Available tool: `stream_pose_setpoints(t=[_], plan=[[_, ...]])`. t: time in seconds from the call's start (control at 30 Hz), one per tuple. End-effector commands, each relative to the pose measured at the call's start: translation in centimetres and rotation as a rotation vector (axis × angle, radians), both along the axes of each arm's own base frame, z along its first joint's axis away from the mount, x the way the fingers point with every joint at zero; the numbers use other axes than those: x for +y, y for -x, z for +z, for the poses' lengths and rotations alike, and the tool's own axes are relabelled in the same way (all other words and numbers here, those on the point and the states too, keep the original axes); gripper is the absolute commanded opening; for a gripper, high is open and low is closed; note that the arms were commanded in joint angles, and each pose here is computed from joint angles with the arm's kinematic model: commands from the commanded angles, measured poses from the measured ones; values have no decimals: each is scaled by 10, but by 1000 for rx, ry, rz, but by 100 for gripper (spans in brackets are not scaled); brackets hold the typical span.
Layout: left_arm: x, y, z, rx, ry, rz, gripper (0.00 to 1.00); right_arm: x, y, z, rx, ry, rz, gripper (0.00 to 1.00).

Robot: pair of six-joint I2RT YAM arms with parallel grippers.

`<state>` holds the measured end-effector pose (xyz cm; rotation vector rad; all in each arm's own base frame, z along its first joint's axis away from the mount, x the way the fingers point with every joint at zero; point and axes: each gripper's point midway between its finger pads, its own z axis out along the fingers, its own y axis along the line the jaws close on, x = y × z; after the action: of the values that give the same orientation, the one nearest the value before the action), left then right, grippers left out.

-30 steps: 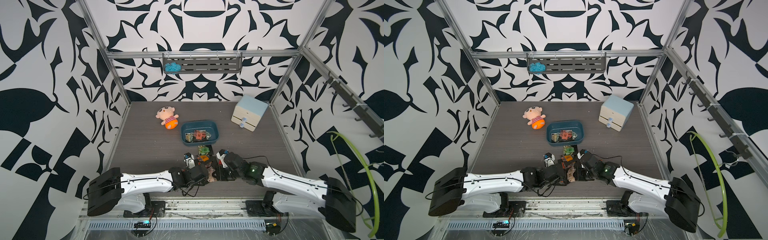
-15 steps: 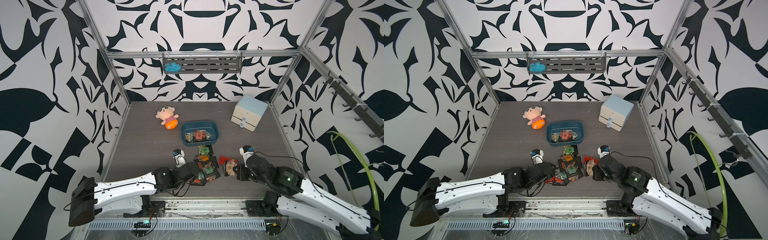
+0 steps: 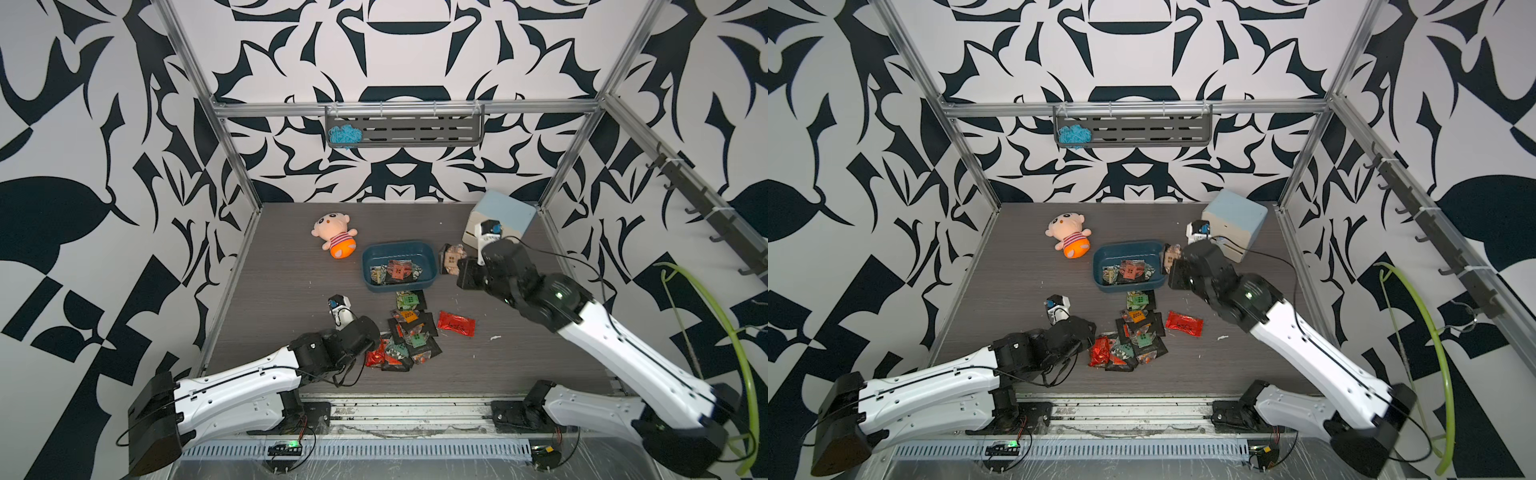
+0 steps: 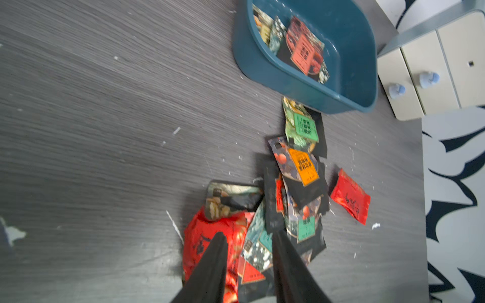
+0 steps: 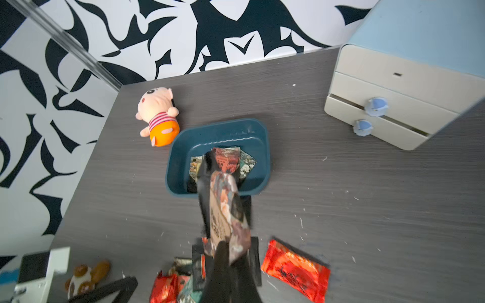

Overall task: Put the tea bags into the storage box
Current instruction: Place the tea bag in the storage box.

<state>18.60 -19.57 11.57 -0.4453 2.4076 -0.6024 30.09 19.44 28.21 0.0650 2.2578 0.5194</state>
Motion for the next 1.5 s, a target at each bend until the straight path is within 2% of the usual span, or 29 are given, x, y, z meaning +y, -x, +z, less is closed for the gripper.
stream_pose_setpoints(t=[0.0, 0.17, 0.4, 0.63, 0.77, 0.9, 1.17, 1.3, 1.47], plan=[[13, 1, -12, 25, -40, -23, 35, 37, -33, 11, 18, -199, 128, 0], [30, -4, -25, 62, -32, 19, 35, 68, -75, -32, 146, -228, 173, 0], [43, -10, -41, 114, -15, 53, 35, 103, -106, -98, 301, -222, 220, 0], [50, -12, -55, 179, -29, 75, 33, 122, -123, -146, 413, -210, 232, 0], [51, -13, -56, 182, -29, 84, 33, 120, -125, -162, 435, -183, 222, 0], [51, -14, -55, 182, -25, 80, 33, 115, -123, -172, 455, -141, 220, 0], [51, -14, -50, 185, -26, 79, 32, 95, -118, -168, 436, -24, 196, 20], [50, -11, -45, 184, -18, 64, 31, 76, -115, -155, 408, 75, 180, 31], [45, -8, -34, 168, 21, 30, 31, 48, -107, -121, 333, 186, 150, 34]])
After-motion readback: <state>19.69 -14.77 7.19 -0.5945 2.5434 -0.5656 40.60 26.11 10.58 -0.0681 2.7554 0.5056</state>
